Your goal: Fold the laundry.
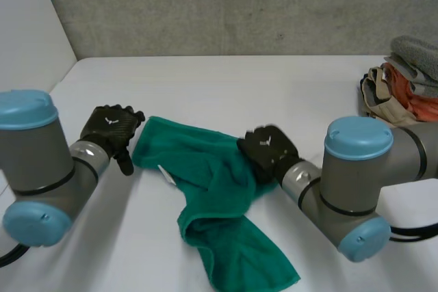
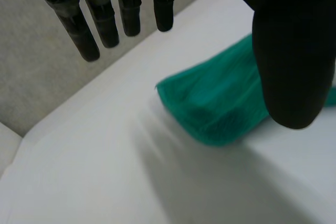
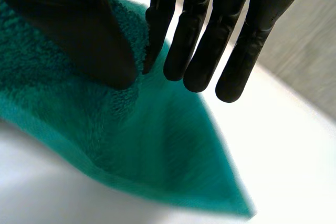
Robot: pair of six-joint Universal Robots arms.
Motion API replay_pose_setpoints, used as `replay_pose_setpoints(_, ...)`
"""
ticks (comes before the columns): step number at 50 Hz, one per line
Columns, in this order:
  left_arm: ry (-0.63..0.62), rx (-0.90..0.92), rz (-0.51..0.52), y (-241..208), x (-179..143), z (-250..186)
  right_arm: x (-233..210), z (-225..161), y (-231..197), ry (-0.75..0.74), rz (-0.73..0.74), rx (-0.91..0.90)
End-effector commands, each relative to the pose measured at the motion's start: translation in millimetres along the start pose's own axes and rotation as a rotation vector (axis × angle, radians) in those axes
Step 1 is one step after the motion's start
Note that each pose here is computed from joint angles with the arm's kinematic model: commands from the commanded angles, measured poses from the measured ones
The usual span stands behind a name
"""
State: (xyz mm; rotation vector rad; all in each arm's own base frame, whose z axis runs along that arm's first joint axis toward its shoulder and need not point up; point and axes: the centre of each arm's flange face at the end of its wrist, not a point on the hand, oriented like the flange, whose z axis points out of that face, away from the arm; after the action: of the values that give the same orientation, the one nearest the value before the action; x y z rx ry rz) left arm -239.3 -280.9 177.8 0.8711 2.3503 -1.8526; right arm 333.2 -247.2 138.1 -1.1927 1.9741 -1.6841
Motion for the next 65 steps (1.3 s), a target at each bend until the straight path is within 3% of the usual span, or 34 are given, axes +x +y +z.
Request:
replay_pose_setpoints(1, 0.037, 0.060, -0.128, -19.6, 8.9, -52.5, 25.0, 8.2, -38.5, 0.148, -0.045, 0.132)
replay_pose_setpoints(10, 0.230, -0.183, -0.275, -0.6, 45.8, -105.9, 41.3, 10.2, -59.0, 0.230, -0.184, 0.171)
replay_pose_setpoints(16, 0.306, -0.280, -0.324, 6.6, 55.3, -119.3, 41.4, 10.8, -58.6, 0.231, -0.187, 0.168)
replay_pose_setpoints(27, 0.342, -0.172, -0.349, 3.2, 77.3, -94.4, 39.0, 8.2, -49.9, 0.221, -0.180, 0.136)
replay_pose_setpoints(41, 0.440, -0.226, -0.346, 16.1, 128.9, -74.3, 37.0, 5.8, -44.1, 0.214, -0.171, 0.115)
replay_pose_setpoints(48, 0.290, -0.112, -0.344, -12.1, 108.3, -63.3, 44.8, 4.1, -37.0, 0.207, -0.140, 0.074)
replay_pose_setpoints(54, 0.184, -0.034, -0.315, -34.4, 68.6, -47.1, 77.0, -6.1, -26.6, 0.197, -0.023, -0.072)
replay_pose_setpoints(58, 0.188, -0.033, -0.241, -32.4, 65.0, -44.3, 98.4, -17.7, -29.1, 0.191, 0.104, -0.119)
replay_pose_setpoints(65, 0.210, -0.016, -0.231, -37.3, 66.5, -45.3, 107.5, -31.2, -12.3, 0.136, 0.282, -0.192)
